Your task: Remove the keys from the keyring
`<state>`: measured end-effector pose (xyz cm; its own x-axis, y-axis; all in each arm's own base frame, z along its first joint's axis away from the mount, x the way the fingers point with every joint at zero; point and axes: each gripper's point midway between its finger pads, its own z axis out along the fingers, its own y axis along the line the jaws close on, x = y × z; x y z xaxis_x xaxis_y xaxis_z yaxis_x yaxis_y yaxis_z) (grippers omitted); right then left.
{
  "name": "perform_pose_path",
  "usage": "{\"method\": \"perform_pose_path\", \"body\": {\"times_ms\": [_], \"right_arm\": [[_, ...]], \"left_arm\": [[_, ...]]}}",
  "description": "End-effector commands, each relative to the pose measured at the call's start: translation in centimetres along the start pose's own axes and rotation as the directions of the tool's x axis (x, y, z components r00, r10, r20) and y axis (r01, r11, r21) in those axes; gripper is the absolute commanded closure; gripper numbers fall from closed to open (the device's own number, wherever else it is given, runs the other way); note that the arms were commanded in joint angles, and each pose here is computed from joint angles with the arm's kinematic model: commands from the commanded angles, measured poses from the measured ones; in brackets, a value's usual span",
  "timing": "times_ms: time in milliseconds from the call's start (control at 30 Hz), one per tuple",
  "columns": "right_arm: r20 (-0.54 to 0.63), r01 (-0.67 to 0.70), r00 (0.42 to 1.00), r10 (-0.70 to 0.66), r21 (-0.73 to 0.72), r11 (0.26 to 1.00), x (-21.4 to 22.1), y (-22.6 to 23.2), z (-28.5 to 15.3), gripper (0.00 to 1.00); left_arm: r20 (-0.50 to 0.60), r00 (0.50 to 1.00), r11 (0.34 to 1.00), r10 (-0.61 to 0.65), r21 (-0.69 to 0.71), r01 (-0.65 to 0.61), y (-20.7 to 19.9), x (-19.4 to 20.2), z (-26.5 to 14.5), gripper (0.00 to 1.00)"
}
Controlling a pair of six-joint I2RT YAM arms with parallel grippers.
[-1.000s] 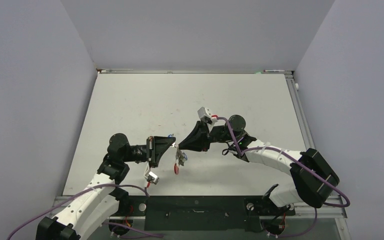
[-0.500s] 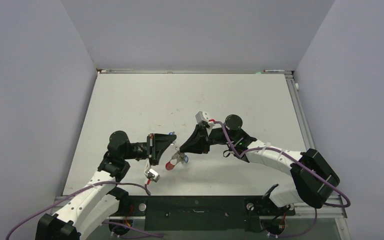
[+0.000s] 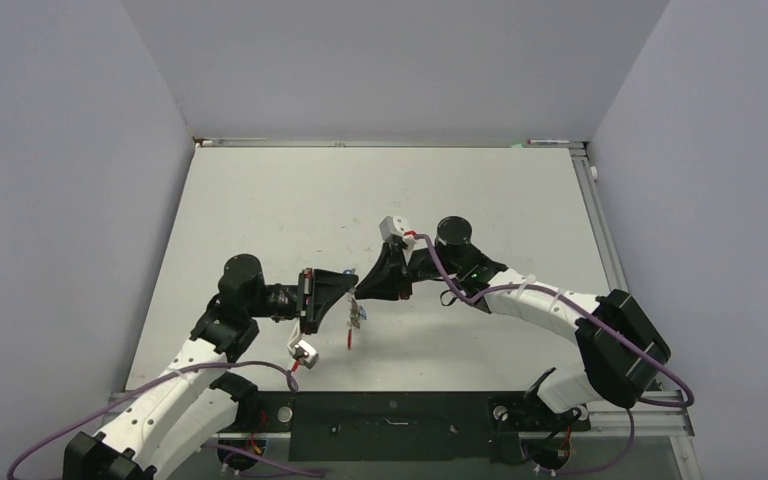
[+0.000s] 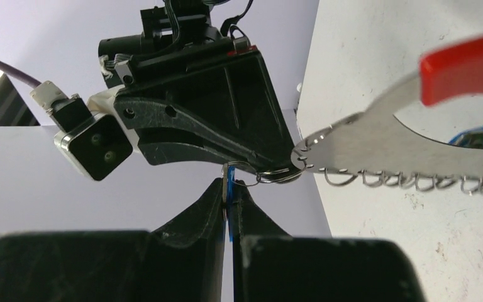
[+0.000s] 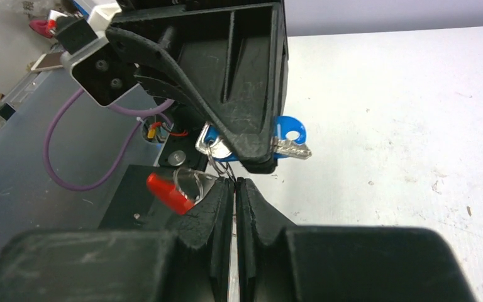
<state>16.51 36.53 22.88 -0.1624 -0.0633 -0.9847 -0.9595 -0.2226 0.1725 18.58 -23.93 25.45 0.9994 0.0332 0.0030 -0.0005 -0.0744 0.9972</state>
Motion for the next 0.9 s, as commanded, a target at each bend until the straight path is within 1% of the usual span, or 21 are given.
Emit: {"method": "perform_pose_path", "body": {"times_ms": [0, 100, 133, 167, 200, 300, 367, 500, 633, 733, 867], "right_arm": [[0.004, 0.096, 0.995, -0.096, -0.029, 0.995, -1.5, -0.3, 0.6, 0.94], [0.0, 0.101, 0.995, -0.101, -0.013, 0.995, -1.6, -0.7, 0.2, 0.85], [-0.003, 0.098, 0.995, -0.098, -0.004, 0.995, -1.6, -0.9, 0.0, 0.78], [-0.004, 0.097, 0.995, -0.097, 0.01, 0.995, -1.6, -1.2, -0.3, 0.67], [-0.006, 0.094, 0.996, -0.094, 0.025, 0.995, -1.6, -1.5, -0.6, 0.59], [-0.007, 0.091, 0.996, -0.091, 0.072, 0.993, -2.1, -2.6, -1.7, 0.43], [-0.011, 0.088, 0.996, -0.087, 0.107, 0.99, -2.3, -3.4, -2.5, 0.35], [-0.023, 0.041, 0.999, -0.038, 0.198, 0.979, -2.4, -5.6, -4.7, 0.24], [-0.05, -0.009, 0.998, 0.024, 0.284, 0.959, -2.6, -7.7, -7.2, 0.19], [-0.109, 0.002, 0.993, 0.037, 0.335, 0.942, -2.3, -8.8, -8.6, 0.15], [-0.172, -0.056, 0.975, 0.139, 0.417, 0.907, -1.0, -10.8, -11.2, 0.12]], "left_arm": [[0.004, 1.0, 1.0, -0.002, 0.014, 0.002, 1.4, 0.0, 0.3, 1.0], [-0.034, 0.999, 0.999, -0.034, 0.023, 0.035, 1.5, 0.7, 0.2, 1.0], [-0.047, 0.998, 0.999, -0.044, 0.024, 0.045, 1.5, 1.0, 0.1, 1.0], [-0.061, 0.997, 0.998, -0.054, 0.025, 0.056, 1.5, 1.3, 0.0, 1.0], [-0.075, 0.995, 0.997, -0.066, 0.027, 0.068, 1.6, 1.6, 0.0, 1.0], [-0.113, 0.989, 0.994, -0.098, 0.047, 0.103, 1.1, 2.4, -0.2, 1.0], [-0.14, 0.982, 0.988, -0.125, 0.075, 0.136, 0.4, 2.9, -0.3, 1.0], [-0.193, 0.969, 0.978, -0.157, 0.108, 0.18, -0.4, 4.0, -0.5, 1.0], [-0.258, 0.94, 0.955, -0.222, 0.137, 0.263, -1.3, 5.3, -0.7, 1.0], [-0.3, 0.919, 0.94, -0.258, 0.144, 0.311, -1.4, 6.2, -0.8, 1.0], [-0.348, 0.891, 0.914, -0.292, 0.171, 0.367, -1.9, 7.1, -0.8, 1.0]]}}
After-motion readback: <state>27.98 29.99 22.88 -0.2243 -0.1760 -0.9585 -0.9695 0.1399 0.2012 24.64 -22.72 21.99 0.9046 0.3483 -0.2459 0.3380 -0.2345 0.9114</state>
